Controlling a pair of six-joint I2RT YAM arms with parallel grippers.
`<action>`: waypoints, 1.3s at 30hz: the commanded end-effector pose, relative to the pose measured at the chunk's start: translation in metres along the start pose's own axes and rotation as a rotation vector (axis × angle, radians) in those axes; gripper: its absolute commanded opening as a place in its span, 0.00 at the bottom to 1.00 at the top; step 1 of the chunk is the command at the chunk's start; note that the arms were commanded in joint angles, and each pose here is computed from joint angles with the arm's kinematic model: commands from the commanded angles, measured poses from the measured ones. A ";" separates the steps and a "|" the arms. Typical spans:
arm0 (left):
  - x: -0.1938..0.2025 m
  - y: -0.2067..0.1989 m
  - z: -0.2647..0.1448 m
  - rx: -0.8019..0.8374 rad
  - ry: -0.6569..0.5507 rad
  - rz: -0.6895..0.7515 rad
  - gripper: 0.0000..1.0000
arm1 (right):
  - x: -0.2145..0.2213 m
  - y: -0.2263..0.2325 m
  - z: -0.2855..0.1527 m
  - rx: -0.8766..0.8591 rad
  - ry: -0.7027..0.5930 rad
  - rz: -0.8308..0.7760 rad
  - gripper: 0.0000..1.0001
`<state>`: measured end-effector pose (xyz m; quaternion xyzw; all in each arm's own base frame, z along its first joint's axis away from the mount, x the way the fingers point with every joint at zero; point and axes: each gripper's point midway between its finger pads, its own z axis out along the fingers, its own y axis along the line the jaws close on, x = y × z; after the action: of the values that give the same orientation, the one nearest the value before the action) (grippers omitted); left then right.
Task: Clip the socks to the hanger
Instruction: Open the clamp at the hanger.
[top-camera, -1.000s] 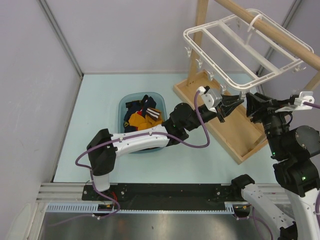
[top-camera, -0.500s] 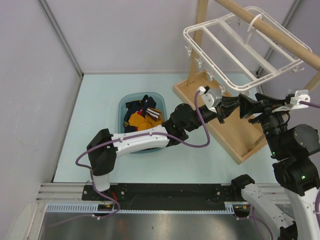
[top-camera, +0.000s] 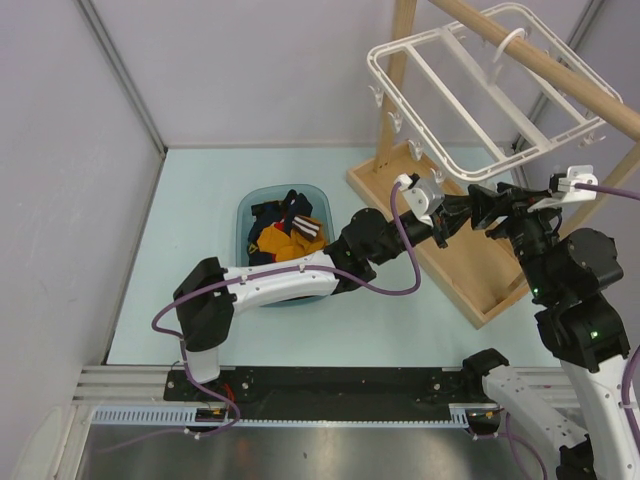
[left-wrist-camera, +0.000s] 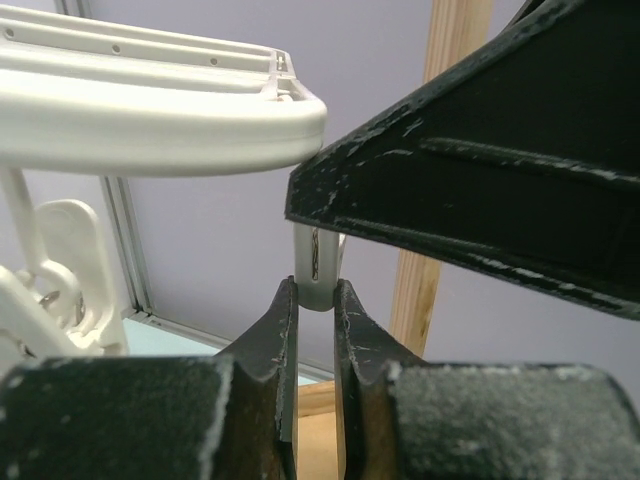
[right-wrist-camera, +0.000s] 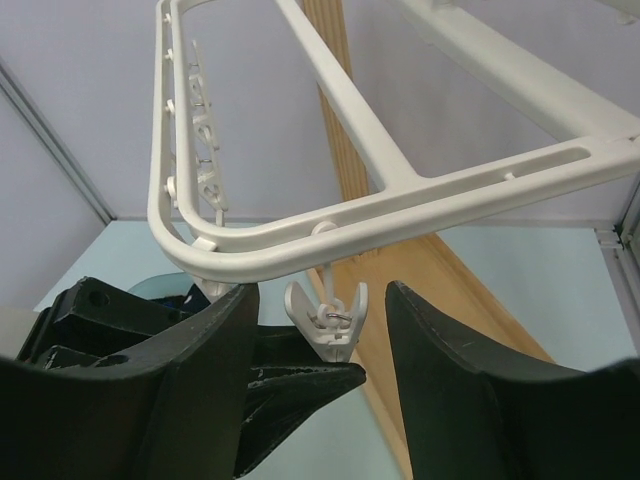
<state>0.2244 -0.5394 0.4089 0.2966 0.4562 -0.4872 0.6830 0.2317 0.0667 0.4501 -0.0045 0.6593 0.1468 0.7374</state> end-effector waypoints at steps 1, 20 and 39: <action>-0.032 -0.002 -0.003 0.004 -0.061 -0.009 0.00 | -0.017 0.001 0.003 0.006 -0.043 -0.003 0.57; -0.034 -0.002 -0.004 0.001 -0.051 0.001 0.00 | -0.011 0.002 0.008 -0.004 -0.024 -0.024 0.45; -0.032 0.000 -0.008 -0.007 -0.031 0.011 0.13 | -0.012 0.003 0.009 -0.008 -0.027 -0.022 0.16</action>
<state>0.2239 -0.5373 0.4066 0.3014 0.4641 -0.4821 0.6792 0.2448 0.0705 0.4398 -0.0158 0.6754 0.1321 0.7254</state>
